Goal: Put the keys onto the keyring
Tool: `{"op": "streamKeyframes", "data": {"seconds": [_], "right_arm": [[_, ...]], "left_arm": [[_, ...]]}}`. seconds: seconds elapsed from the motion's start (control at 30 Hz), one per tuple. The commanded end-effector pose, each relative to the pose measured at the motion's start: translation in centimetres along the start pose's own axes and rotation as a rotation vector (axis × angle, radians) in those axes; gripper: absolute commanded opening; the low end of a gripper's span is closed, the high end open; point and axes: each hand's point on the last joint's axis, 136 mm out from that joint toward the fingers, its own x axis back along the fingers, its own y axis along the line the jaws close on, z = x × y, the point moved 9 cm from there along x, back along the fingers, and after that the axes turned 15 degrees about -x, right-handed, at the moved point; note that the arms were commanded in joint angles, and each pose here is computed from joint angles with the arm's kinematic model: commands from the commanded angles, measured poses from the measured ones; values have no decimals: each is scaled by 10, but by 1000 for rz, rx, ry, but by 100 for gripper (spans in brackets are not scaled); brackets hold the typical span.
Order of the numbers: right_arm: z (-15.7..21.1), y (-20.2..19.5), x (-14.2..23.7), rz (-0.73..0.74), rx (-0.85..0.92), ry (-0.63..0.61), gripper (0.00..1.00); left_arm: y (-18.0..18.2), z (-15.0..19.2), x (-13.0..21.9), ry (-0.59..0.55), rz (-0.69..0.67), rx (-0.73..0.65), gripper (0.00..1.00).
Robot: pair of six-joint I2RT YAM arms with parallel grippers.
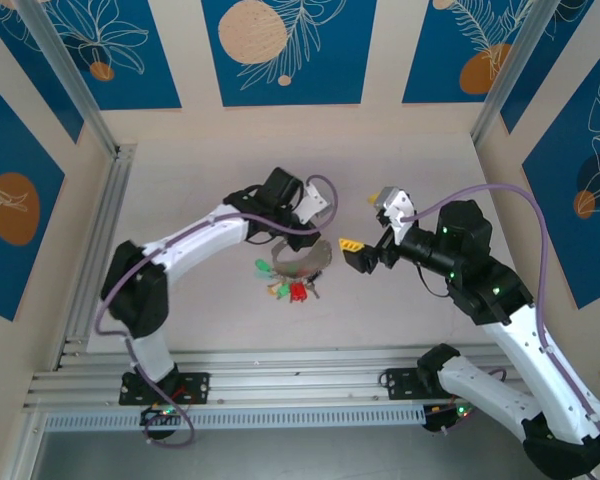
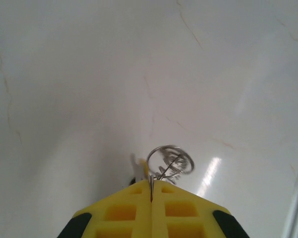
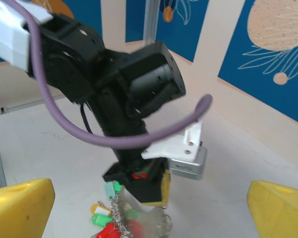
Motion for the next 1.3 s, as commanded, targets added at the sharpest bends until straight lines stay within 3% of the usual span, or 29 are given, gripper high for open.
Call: {"op": "streamKeyframes", "data": {"seconds": [0.0,0.17,0.23,0.37,0.43,0.5,0.63,0.77,1.0,1.13,1.27], "right_arm": [[-1,-4,2,-1,-46,-42,99],[13,-22,-3,76,-155,-25,99],[19,-29,-3,103,-190,-22,99],[27,-42,-2,156,-247,-21,99],[29,-47,-1,183,-266,-19,99],[32,-51,0,214,-285,-19,99],[41,-60,5,311,-329,-31,99],[56,-70,13,406,-370,-70,99],[102,-113,12,612,-468,-159,99],[131,-141,9,737,-505,-226,99],[149,-154,2,774,-481,-185,99]], "left_arm": [[21,-10,-29,-38,-12,41,0],[44,-3,-63,9,-60,98,0],[55,3,-65,4,-73,130,5],[64,8,-61,5,-92,159,25],[63,5,-51,6,-107,150,52],[60,1,-38,-4,-115,142,72],[45,-2,5,-34,-155,115,84],[25,17,61,-80,-277,81,98],[13,90,129,-106,-653,182,100],[27,126,143,-99,-867,305,100],[37,159,143,-114,-1016,354,100]]}}
